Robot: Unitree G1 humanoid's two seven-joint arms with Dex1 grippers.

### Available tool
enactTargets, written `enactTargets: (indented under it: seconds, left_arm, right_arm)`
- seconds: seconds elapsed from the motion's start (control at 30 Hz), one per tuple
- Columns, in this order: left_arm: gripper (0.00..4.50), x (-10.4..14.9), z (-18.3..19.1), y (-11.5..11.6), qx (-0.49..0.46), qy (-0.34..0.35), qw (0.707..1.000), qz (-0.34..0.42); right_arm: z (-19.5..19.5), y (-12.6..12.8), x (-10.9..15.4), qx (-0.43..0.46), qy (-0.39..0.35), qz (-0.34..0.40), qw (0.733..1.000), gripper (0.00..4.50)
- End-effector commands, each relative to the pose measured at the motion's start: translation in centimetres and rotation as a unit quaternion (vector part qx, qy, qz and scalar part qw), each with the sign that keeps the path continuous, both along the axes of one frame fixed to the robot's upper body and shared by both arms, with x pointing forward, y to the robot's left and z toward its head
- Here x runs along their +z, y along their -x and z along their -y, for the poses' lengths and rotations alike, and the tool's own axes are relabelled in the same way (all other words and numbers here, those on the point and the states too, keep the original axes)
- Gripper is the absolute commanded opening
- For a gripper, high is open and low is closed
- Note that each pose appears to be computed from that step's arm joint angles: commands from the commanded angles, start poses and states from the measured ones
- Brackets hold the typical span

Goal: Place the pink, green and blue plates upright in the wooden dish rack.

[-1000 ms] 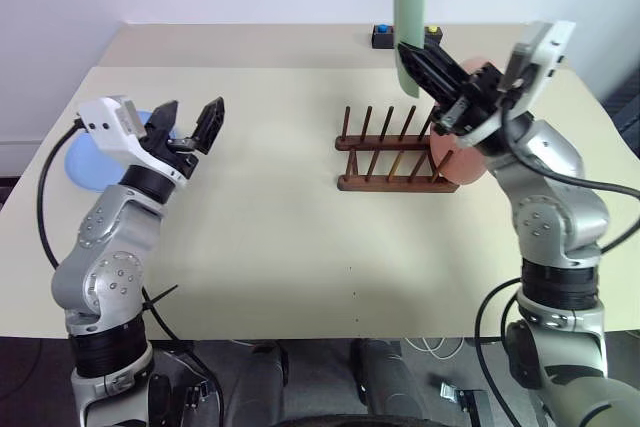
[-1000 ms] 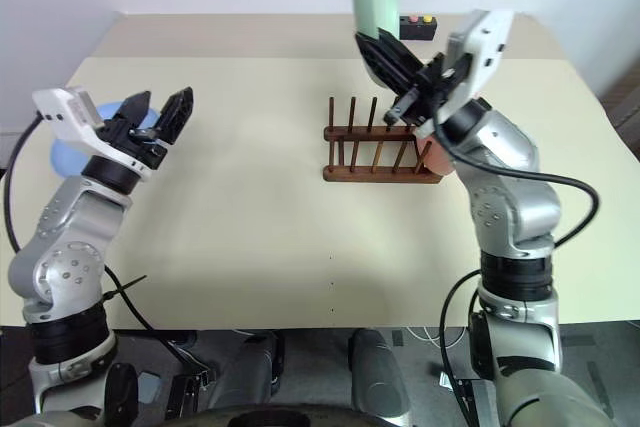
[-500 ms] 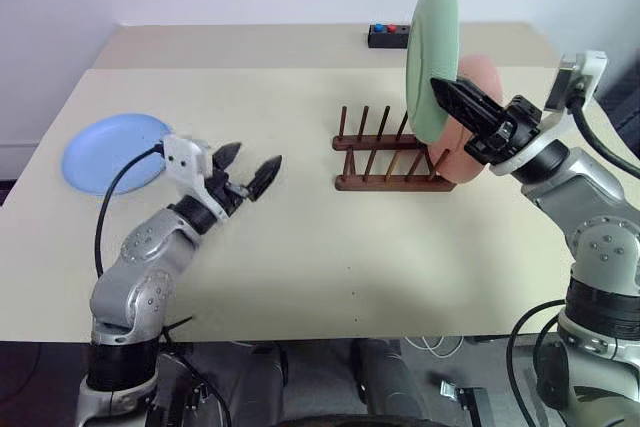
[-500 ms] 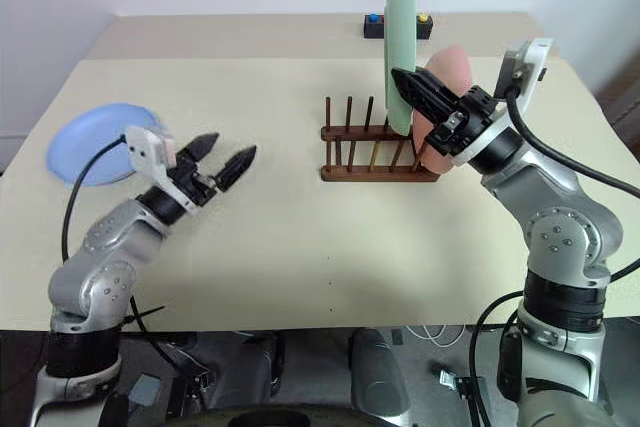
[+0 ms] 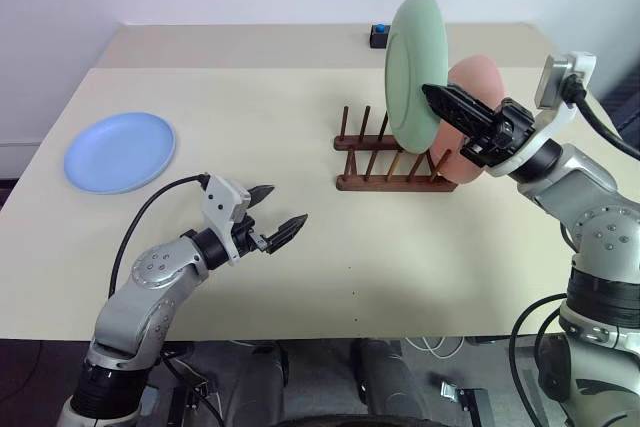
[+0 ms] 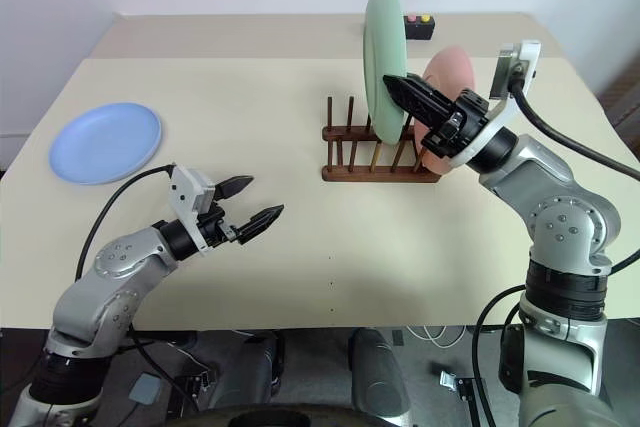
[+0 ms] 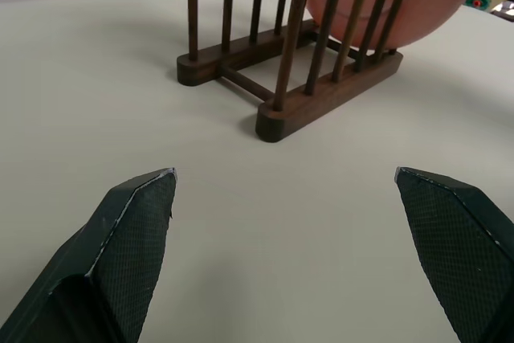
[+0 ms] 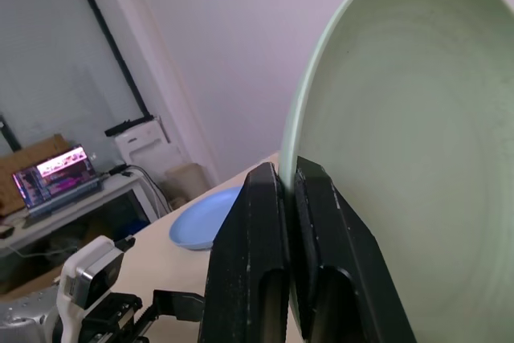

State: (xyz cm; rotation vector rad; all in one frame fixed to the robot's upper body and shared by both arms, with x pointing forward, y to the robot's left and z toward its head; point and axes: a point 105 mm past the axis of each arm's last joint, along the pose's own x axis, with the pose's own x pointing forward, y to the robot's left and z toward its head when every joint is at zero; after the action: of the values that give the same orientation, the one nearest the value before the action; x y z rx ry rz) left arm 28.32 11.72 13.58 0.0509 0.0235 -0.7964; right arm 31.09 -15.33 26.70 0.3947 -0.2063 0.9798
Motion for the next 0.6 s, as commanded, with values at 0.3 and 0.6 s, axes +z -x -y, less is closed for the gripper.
enactTargets:
  seconds: [0.3, 0.6]
  left_arm:
    - [4.48, 1.0, 0.2, 0.3, -0.003, -0.006, 1.000, 0.028]
    - [4.48, 1.0, 0.4, 0.3, -0.008, -0.003, 1.000, 0.028]
  right_arm:
    - [1.1, -0.4, 0.7, -0.009, -0.019, 0.014, 1.000, 0.00]
    - [1.7, -0.6, 0.5, -0.007, -0.047, -0.008, 0.999, 0.00]
